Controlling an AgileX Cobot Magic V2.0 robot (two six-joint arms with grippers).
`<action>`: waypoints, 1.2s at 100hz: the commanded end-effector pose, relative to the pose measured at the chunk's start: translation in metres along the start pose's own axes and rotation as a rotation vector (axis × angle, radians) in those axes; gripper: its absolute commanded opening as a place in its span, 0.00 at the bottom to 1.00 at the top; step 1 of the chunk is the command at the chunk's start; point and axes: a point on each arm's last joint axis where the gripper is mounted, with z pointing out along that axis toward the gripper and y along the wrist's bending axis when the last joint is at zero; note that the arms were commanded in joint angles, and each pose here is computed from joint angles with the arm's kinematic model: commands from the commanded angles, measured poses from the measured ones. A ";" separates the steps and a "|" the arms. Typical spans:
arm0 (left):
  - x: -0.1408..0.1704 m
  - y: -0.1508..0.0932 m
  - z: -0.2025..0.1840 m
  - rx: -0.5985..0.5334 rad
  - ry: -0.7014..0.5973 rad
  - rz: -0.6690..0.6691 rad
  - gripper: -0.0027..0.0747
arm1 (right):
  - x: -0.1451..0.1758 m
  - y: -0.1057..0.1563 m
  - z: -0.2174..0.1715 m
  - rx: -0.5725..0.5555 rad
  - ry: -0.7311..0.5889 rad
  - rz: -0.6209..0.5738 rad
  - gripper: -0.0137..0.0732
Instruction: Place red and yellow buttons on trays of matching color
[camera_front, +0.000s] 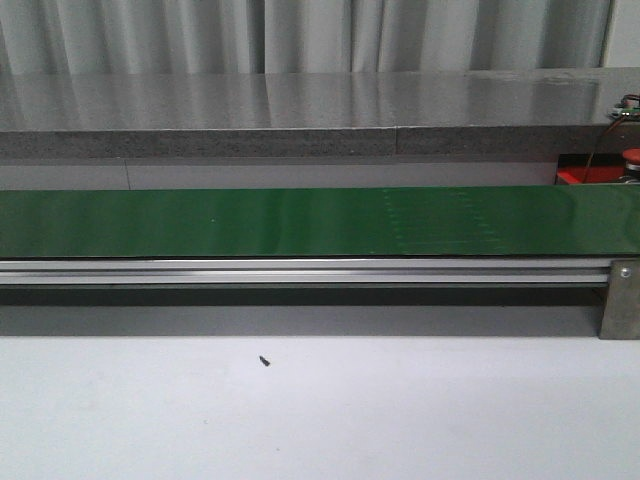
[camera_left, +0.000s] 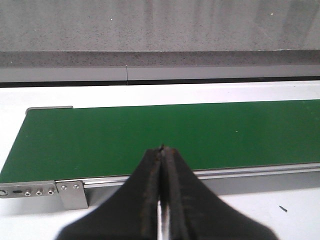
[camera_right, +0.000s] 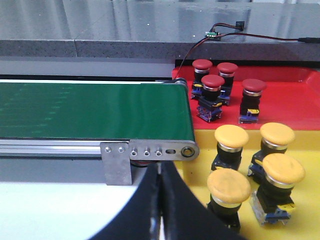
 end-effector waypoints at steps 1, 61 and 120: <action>-0.013 0.001 -0.003 -0.013 -0.084 -0.020 0.01 | -0.015 0.001 -0.003 -0.005 -0.124 0.003 0.08; -0.011 0.004 0.000 -0.042 -0.113 -0.027 0.01 | -0.015 0.001 -0.003 -0.005 -0.124 0.003 0.08; 0.063 0.015 -0.025 -0.206 -0.384 0.074 0.01 | -0.015 0.001 -0.003 -0.005 -0.124 0.003 0.08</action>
